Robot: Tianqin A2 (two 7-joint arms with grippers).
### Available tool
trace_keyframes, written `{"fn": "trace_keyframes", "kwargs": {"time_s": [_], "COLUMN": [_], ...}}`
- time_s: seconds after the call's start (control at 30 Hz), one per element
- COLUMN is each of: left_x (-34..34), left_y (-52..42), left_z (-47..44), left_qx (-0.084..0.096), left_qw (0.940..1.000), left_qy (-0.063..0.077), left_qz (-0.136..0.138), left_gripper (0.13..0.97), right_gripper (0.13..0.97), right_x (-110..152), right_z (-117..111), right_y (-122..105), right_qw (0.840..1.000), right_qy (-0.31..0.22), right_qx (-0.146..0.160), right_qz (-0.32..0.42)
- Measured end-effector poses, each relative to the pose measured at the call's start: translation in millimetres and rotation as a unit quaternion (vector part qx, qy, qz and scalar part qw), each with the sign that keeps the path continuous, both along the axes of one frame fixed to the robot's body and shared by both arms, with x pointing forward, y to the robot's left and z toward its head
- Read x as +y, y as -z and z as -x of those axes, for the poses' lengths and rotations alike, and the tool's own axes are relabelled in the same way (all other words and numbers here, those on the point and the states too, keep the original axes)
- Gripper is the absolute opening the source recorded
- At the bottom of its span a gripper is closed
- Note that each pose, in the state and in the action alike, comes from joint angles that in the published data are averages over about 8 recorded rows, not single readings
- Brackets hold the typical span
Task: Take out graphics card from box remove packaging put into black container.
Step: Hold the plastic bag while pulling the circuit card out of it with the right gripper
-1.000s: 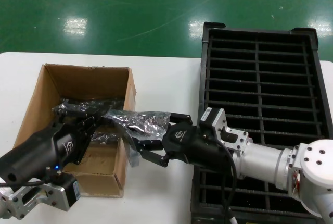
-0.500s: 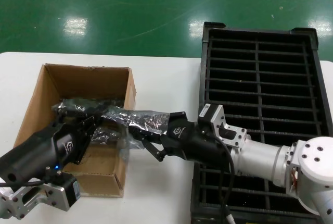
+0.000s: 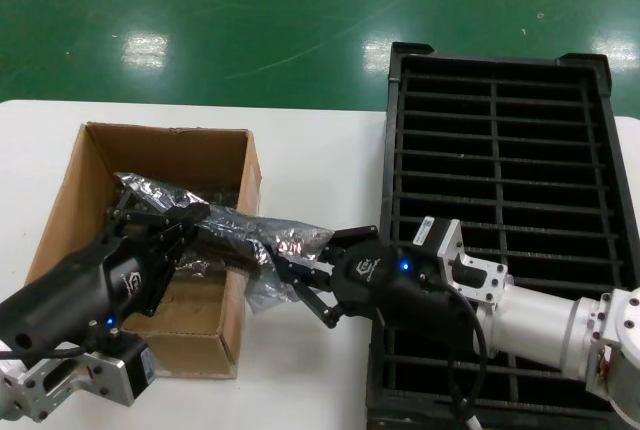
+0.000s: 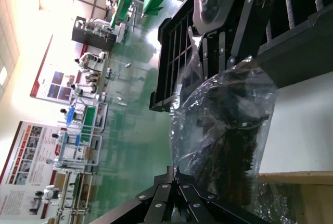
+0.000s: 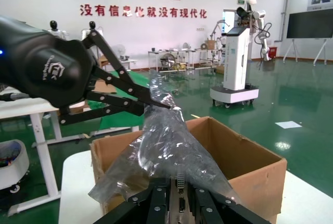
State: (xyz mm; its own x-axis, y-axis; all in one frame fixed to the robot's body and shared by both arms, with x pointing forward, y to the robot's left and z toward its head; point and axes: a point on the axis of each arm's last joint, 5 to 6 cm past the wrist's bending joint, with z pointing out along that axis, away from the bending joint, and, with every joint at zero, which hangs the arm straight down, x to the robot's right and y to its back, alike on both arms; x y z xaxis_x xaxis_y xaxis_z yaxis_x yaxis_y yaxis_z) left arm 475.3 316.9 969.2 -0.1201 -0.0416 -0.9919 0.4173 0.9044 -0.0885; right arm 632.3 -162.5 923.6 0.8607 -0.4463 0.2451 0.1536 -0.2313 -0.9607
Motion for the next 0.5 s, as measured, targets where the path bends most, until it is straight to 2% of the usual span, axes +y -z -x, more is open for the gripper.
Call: {"fn": "trace_keyframes", "kwargs": {"time_s": [0.5], "left_x": [0.0], "left_y": [0.0], "left_z": [0.0], "left_qx": [0.000], "left_qw": [1.0000], "left_qy": [0.000], "left_qz": [0.000], "left_gripper": [0.140], "right_gripper": [0.187], "right_x": [0.7], "right_z": [4.9], "right_y": [3.5], "right_qw": [1.000], "right_qy": [-0.008], "right_qx": [-0.007], "right_qz": [0.008]}}
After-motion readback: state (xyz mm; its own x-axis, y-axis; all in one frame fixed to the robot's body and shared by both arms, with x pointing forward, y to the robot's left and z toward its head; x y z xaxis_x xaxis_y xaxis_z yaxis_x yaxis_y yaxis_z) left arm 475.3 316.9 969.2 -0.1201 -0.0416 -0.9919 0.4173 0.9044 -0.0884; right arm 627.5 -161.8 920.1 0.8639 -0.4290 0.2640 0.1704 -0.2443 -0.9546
